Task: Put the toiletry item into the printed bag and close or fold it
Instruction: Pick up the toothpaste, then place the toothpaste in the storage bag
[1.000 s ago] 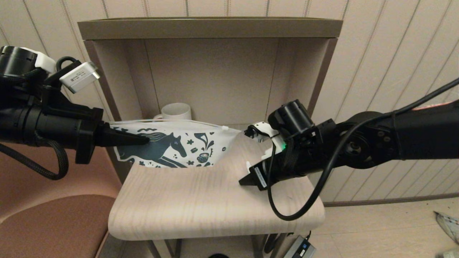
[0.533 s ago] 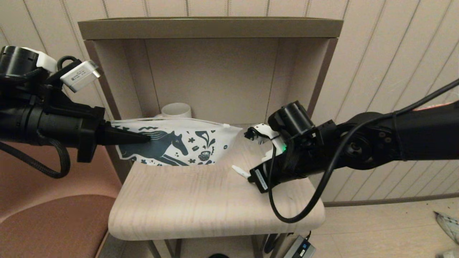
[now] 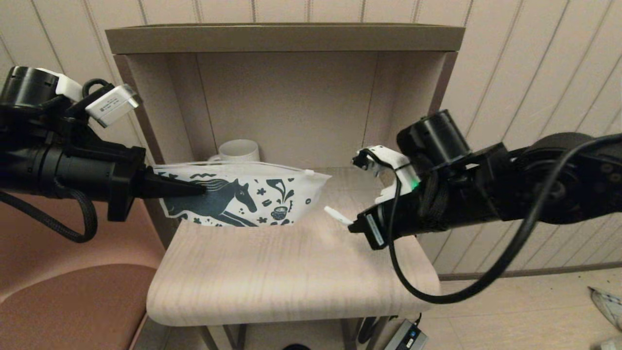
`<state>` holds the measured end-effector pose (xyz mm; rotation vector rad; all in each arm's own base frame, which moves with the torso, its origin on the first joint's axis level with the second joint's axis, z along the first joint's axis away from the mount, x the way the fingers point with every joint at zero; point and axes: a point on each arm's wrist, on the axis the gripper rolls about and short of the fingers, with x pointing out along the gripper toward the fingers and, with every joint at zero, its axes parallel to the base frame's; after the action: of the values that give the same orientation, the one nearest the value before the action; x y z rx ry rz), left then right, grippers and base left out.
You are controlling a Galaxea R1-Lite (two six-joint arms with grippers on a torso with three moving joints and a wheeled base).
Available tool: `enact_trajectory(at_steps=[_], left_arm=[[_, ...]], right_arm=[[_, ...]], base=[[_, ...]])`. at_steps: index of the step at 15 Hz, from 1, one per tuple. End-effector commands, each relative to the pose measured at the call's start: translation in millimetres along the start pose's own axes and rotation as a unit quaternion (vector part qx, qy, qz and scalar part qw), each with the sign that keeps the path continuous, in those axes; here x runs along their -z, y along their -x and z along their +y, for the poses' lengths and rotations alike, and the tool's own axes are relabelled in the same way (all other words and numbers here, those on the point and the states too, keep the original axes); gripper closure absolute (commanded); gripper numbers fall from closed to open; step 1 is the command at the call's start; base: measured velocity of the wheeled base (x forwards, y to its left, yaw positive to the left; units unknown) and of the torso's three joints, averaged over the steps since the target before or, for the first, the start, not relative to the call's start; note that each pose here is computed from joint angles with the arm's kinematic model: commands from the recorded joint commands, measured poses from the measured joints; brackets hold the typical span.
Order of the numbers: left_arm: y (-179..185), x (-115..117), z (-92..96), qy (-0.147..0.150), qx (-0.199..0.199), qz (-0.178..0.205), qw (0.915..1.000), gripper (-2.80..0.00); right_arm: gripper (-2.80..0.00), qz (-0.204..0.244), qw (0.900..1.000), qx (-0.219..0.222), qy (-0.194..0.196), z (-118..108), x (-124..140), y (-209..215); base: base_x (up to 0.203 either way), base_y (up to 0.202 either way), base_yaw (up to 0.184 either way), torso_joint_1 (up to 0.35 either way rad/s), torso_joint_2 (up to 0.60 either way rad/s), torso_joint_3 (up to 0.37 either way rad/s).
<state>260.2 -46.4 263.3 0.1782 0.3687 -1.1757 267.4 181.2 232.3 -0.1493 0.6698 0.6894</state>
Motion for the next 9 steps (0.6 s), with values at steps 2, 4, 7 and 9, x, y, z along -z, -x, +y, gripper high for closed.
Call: enact_trajectory(at_steps=[2, 4, 7, 9], left_arm=[[-14.5, 3.3, 9.7, 0.005, 0.015, 0.009, 0.9998, 0.00], [-29.3, 0.6, 12.9, -0.013, 0.006, 0.027, 0.9995, 0.00], [-59.1, -4.1, 5.2, -0.065, 0.008, 0.055, 0.9963, 0.00], [-75.1, -10.9, -2.0, -0.095, 0.004, 0.064, 0.9934, 0.00]], right_arm=[[0.00, -0.062, 0.998, 0.016, -0.006, -2.0, -10.3, 68.1], [0.00, -0.088, 0.995, 0.039, -0.022, -9.8, -21.3, 110.6], [0.00, -0.120, 0.990, 0.053, -0.055, -14.1, -39.8, 146.0], [0.00, -0.109, 0.990, 0.037, -0.077, -8.5, -51.0, 144.1]], base=[[0.000, 0.000, 0.000, 0.000, 0.00, 0.000], [0.000, 0.000, 0.000, 0.000, 0.00, 0.000], [0.000, 0.000, 0.000, 0.000, 0.00, 0.000], [0.000, 0.000, 0.000, 0.000, 0.00, 0.000]])
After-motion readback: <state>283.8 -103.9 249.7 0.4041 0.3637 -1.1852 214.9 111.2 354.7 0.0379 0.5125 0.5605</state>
